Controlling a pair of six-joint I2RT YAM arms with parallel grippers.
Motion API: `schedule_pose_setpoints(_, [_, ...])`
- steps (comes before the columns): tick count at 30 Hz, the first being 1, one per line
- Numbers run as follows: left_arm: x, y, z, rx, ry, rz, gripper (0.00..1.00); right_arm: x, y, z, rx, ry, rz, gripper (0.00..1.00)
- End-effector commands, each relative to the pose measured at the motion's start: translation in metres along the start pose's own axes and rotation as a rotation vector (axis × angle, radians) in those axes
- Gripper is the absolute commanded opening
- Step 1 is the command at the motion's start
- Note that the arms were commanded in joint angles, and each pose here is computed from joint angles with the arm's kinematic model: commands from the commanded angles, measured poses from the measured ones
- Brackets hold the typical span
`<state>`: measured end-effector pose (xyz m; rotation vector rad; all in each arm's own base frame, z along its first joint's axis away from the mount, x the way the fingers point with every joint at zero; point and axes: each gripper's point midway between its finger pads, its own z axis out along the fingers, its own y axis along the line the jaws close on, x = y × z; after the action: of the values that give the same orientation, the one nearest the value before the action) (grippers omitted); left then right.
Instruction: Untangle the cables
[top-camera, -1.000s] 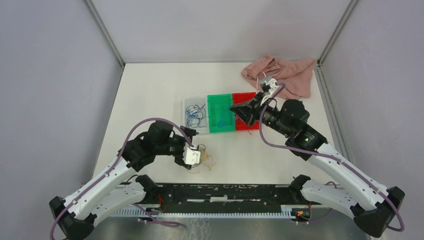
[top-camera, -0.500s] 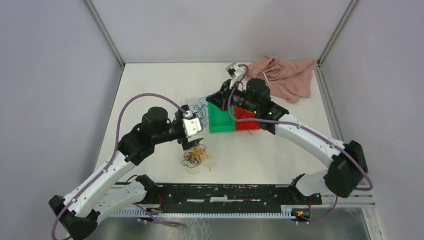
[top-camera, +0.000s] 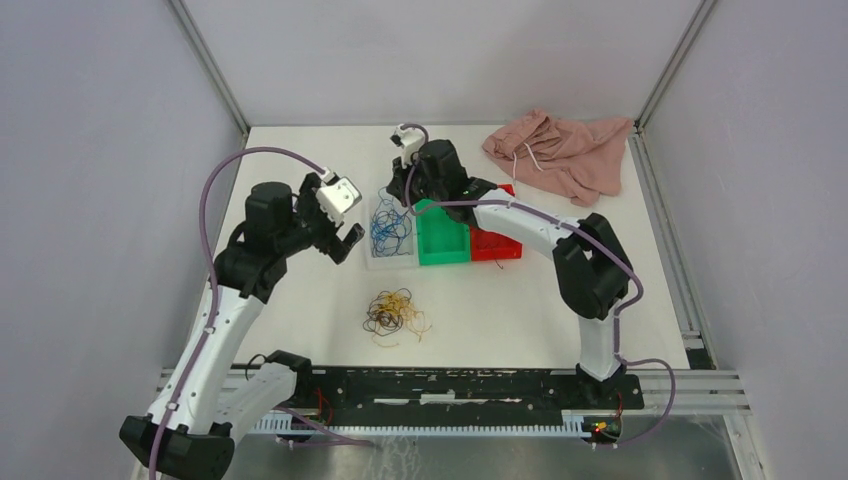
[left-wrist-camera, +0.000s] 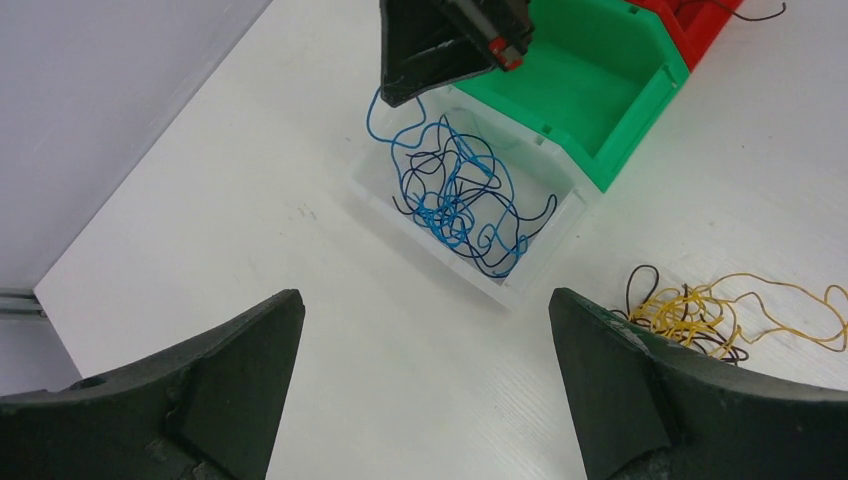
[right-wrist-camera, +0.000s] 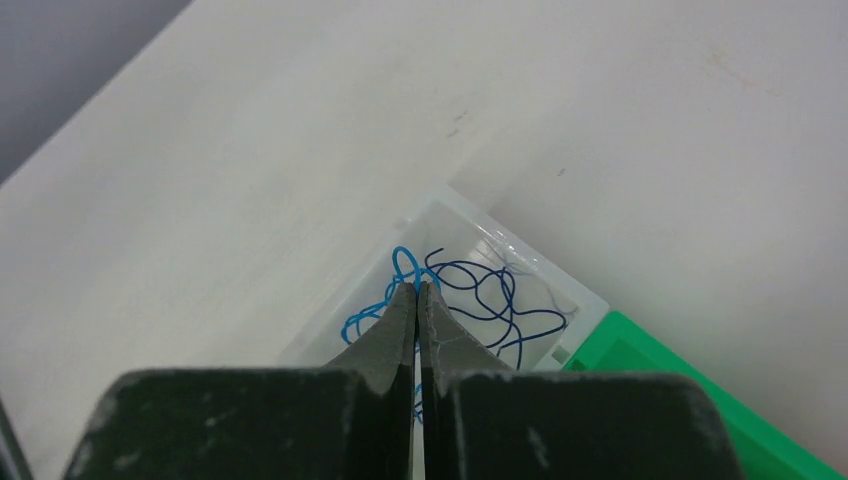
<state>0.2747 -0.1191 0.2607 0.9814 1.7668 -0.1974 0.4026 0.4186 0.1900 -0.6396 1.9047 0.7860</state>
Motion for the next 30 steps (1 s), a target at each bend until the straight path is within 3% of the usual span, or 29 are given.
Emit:
schedule_pose_setpoints(1, [-0.028, 0.000, -0.015, 0.005, -0.080, -0.005, 0.99, -0.005, -0.010, 0.016, 0.134, 0.008, -0.153, 0.01])
schedule_pose_setpoints(6, [-0.027, -0.002, -0.017, 0.016, -0.074, 0.008, 0.99, 0.031, -0.016, 0.040, 0.203, 0.115, -0.221, 0.01])
schedule_pose_setpoints(17, [-0.018, -0.010, -0.014, 0.056, -0.056, 0.019, 0.99, 0.082, -0.029, 0.064, 0.258, 0.211, -0.249, 0.01])
schedule_pose_setpoints(26, [-0.003, -0.025, -0.016, 0.129, -0.028, 0.087, 0.99, 0.112, -0.029, 0.086, 0.277, 0.272, -0.273, 0.01])
schedule_pose_setpoints(30, [0.005, -0.031, -0.017, 0.151, -0.009, 0.112, 0.99, 0.102, -0.030, 0.086, 0.319, 0.241, -0.282, 0.01])
